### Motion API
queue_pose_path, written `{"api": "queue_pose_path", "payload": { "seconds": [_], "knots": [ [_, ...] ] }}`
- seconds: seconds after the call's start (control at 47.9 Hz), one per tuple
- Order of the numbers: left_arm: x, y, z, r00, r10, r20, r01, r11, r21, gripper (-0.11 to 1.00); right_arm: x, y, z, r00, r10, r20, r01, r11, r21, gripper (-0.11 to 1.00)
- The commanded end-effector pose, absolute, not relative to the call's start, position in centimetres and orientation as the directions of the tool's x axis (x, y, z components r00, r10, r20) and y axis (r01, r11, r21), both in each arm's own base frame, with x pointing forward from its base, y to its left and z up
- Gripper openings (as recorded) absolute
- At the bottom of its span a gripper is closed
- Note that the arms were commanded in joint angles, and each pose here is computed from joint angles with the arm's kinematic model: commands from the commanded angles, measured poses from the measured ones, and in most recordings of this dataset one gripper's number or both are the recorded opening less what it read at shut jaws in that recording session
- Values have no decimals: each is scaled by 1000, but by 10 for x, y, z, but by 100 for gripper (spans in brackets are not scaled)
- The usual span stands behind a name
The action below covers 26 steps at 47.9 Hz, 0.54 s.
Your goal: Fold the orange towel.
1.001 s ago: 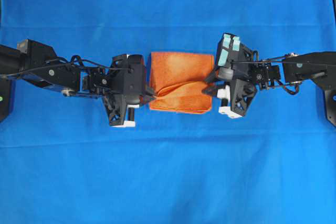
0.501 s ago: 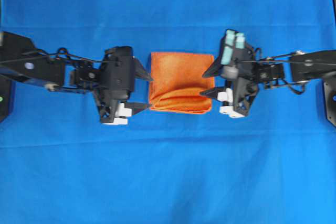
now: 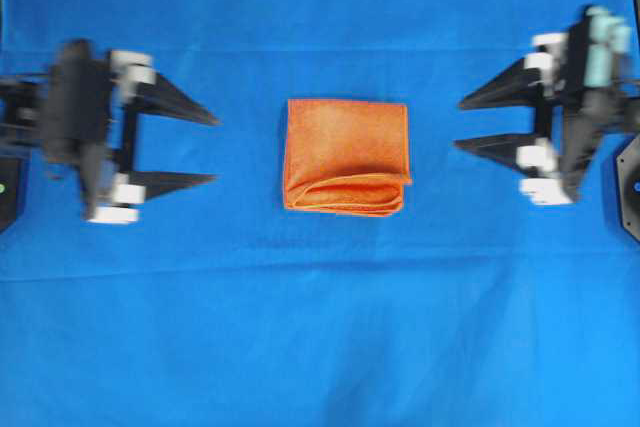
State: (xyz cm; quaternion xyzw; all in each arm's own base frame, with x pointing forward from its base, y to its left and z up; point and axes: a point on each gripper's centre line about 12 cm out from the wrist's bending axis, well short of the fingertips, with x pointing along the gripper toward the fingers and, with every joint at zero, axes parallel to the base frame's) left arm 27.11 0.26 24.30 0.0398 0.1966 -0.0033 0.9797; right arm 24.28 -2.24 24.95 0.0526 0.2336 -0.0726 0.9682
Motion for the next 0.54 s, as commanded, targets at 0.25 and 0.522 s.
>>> {"api": "queue_pose_path", "payload": {
  "seconds": [0.25,0.522],
  "knots": [
    [203,3,262,980,14,-197,1,997,78,70,183,-18,245,937,-118,-329,150,986,73,60],
    [170,4,236,985,24,-172,-13,998,61,70,164,-17,218,942,-110,-317,144,986,87,60]
  ]
}}
